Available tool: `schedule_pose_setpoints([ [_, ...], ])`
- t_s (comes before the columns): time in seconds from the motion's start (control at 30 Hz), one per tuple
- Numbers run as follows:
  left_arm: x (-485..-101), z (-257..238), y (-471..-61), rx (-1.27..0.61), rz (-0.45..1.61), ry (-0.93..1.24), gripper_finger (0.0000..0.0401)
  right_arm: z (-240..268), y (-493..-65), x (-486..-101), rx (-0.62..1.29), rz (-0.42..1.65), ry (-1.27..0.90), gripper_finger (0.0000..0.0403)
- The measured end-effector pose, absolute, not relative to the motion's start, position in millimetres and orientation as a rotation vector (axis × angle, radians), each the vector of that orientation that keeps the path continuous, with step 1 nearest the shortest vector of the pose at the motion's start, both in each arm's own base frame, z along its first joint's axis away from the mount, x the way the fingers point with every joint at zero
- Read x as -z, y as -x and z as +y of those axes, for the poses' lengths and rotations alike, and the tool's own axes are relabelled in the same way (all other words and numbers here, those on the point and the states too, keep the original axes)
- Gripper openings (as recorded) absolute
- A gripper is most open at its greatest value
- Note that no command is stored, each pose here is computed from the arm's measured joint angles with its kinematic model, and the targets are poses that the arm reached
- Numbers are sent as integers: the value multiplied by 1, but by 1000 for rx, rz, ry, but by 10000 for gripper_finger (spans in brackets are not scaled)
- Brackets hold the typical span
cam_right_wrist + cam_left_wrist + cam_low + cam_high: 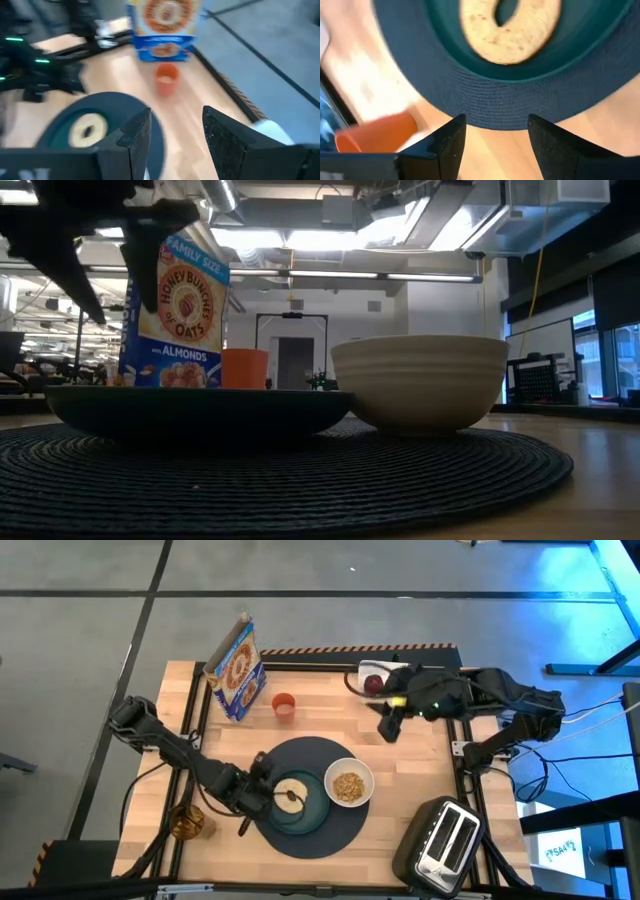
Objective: Arrange a breakfast setting
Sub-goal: Put the apple on the plate
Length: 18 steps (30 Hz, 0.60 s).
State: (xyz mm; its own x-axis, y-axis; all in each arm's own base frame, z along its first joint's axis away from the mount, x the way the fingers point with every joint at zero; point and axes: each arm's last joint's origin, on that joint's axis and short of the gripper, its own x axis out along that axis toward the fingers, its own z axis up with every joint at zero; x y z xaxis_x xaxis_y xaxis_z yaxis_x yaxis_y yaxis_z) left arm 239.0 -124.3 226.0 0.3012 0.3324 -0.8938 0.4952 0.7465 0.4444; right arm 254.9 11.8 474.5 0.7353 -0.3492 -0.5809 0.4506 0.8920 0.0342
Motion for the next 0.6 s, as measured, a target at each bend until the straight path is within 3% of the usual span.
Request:
schedule_pose_setpoints([
  [0.23, -267, -112, -225, -118, 1060, -449, 207, -60, -251, -452, 665, 732, -334, 168],
  [0.6, -324, -73, -210, -409, 656, 170, 206, -163, -273, -354, 753, 931, -584, 160],
])
